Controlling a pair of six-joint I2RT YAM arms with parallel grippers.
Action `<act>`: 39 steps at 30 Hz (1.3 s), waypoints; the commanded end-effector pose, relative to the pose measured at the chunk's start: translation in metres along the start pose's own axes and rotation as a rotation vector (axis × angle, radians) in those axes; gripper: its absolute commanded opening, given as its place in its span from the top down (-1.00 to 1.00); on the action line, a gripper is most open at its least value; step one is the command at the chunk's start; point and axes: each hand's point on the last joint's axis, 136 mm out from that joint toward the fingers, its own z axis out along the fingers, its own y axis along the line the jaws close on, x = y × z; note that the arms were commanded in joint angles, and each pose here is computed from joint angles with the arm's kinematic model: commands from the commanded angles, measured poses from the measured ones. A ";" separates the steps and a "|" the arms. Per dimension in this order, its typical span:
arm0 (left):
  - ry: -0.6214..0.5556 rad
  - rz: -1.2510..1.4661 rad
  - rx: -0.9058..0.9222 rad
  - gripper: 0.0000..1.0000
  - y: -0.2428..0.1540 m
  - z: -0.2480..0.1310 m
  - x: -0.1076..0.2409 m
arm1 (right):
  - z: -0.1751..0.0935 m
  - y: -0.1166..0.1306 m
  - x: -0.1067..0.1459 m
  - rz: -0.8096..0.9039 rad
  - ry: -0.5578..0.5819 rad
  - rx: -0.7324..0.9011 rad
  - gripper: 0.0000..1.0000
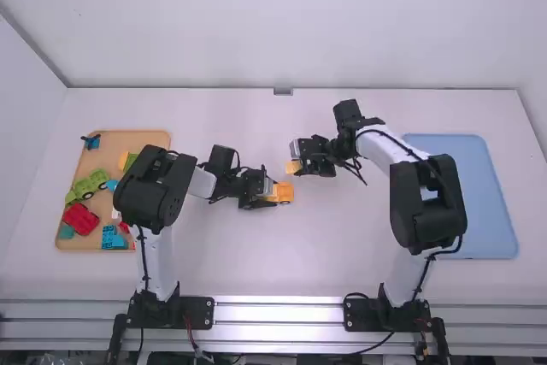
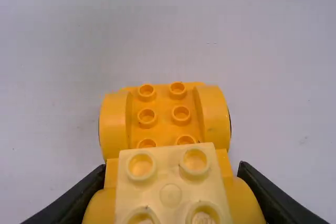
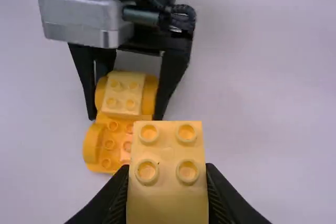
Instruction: Assemble lego blocks to make yellow taxi
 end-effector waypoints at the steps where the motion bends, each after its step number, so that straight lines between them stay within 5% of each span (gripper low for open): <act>1: -0.024 -0.001 0.028 0.65 -0.008 0.003 -0.002 | 0.000 0.011 0.009 0.092 0.011 0.004 0.70; 12: -0.018 -0.047 0.041 0.61 -0.013 0.003 0.000 | 0.032 0.034 0.029 0.160 -0.040 0.052 0.68; 39: -0.088 -0.091 0.071 0.50 -0.019 0.013 0.006 | 0.047 0.045 0.027 0.141 0.024 0.013 0.80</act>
